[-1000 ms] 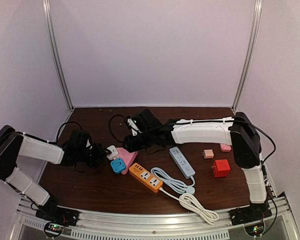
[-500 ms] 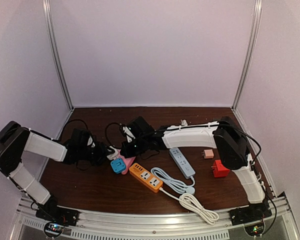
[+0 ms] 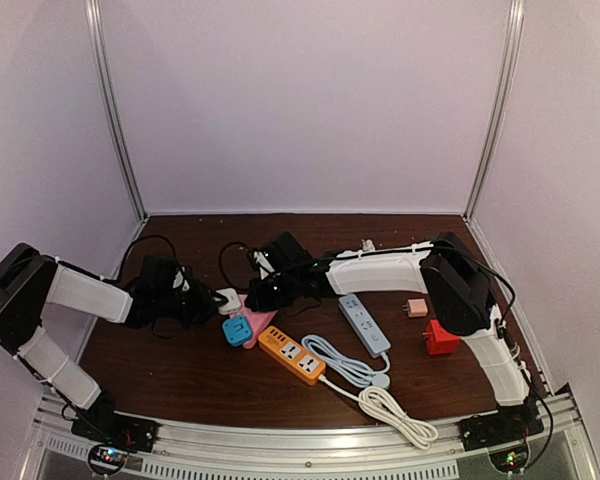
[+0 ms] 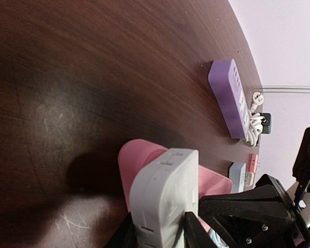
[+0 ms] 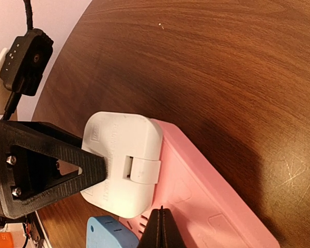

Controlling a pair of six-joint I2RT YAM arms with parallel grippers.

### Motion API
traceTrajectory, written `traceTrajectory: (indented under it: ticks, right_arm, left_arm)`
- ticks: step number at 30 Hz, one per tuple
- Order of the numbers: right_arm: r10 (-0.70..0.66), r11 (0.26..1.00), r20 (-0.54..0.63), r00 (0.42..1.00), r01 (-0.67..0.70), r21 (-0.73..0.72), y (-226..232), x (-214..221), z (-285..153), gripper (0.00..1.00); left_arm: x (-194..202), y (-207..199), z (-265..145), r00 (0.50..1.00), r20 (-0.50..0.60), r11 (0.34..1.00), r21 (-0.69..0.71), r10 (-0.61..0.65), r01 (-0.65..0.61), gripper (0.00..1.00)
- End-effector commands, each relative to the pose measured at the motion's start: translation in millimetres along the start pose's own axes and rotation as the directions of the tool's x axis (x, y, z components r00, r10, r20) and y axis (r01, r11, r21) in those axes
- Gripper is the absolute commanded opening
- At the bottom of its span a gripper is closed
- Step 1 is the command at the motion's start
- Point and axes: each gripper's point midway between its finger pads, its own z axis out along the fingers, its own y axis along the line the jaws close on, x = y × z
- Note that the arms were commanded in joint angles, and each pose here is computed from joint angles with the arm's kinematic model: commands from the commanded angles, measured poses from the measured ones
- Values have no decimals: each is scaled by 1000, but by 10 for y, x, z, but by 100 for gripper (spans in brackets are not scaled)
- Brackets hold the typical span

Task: Pull the plug off the socket

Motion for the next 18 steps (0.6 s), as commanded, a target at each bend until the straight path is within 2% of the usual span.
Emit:
traceTrajectory:
  ticks: [1, 3, 8, 12, 14, 18]
  right_arm:
    - [41, 999, -45, 998, -40, 34, -215, 179, 128, 0]
    - [45, 998, -47, 998, -44, 34, -223, 190, 140, 0]
    - [50, 998, -54, 997, -48, 33, -237, 212, 164, 0]
    - [52, 998, -60, 997, -50, 37, -260, 233, 182, 0]
    - [54, 998, -64, 996, -52, 38, -272, 252, 192, 0]
    - [58, 998, -66, 996, -55, 40, -293, 261, 196, 0]
  left_arm:
    - [-5, 31, -36, 999, -16, 998, -48, 35, -35, 29]
    - [-5, 32, -18, 999, -28, 997, -59, 46, -47, 25]
    - [35, 20, 75, 995, -81, 997, -57, 55, -59, 25]
    - [24, -20, 111, 994, -94, 996, -51, 62, -67, 33]
    - [17, -54, 125, 993, -97, 997, -39, 65, -69, 33]
    - [4, -105, 141, 993, -100, 997, -24, 69, -72, 27]
